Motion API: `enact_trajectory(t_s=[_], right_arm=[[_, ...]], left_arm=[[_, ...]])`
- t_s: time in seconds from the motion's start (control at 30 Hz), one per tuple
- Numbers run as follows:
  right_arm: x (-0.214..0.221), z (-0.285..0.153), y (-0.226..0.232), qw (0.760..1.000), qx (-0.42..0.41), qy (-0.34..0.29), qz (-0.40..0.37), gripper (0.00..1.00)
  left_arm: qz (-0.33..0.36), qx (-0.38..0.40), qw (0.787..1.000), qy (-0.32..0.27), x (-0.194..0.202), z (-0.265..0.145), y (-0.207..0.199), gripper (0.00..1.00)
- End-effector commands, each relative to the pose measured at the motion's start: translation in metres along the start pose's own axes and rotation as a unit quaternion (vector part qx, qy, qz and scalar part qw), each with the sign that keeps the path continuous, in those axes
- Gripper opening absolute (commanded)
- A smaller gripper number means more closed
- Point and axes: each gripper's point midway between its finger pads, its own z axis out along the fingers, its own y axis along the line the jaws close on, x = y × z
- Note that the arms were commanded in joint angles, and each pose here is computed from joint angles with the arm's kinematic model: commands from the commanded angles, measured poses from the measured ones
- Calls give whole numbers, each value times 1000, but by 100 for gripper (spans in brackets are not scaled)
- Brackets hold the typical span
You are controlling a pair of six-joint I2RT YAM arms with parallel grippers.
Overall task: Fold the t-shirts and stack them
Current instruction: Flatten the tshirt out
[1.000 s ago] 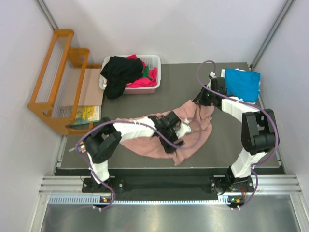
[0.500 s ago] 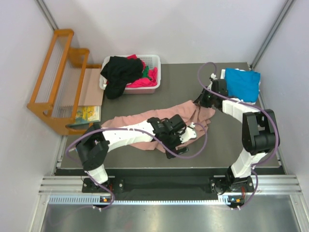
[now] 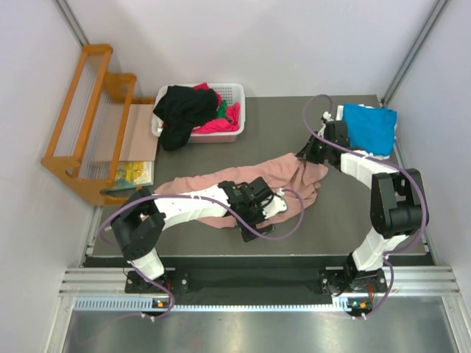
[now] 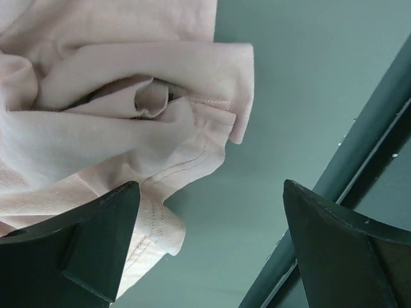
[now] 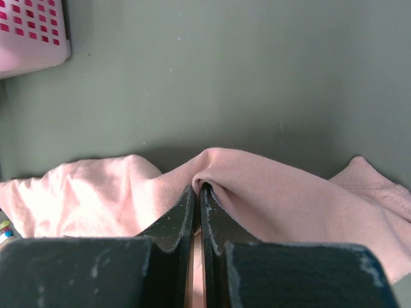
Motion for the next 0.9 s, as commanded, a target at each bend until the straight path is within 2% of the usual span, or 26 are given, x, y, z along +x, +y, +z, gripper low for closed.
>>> enact_trajectory(t_s=[0.0, 0.3, 0.57, 0.67, 0.73, 0.87], right_arm=[[-14, -12, 11, 999, -18, -27, -13, 0], [-16, -12, 12, 999, -20, -27, -11, 0], [-12, -8, 11, 1000, -22, -20, -8, 0], [-9, -6, 10, 1000, -23, -15, -6, 0], [-8, -5, 9, 1000, -23, -14, -6, 0], [-7, -5, 9, 1000, -23, -12, -10, 0]], left_arm=[[2, -1, 1000, -14, -2, -1, 1, 97], [-1, 6, 1000, 4, 6, 25, 2, 96], [-13, -2, 1000, -1, -9, 39, 19, 96], [-37, 4, 999, -10, -16, 42, 32, 89], [-56, 7, 998, -10, -16, 44, 41, 77], [-65, 2, 998, -10, -12, 47, 51, 68]])
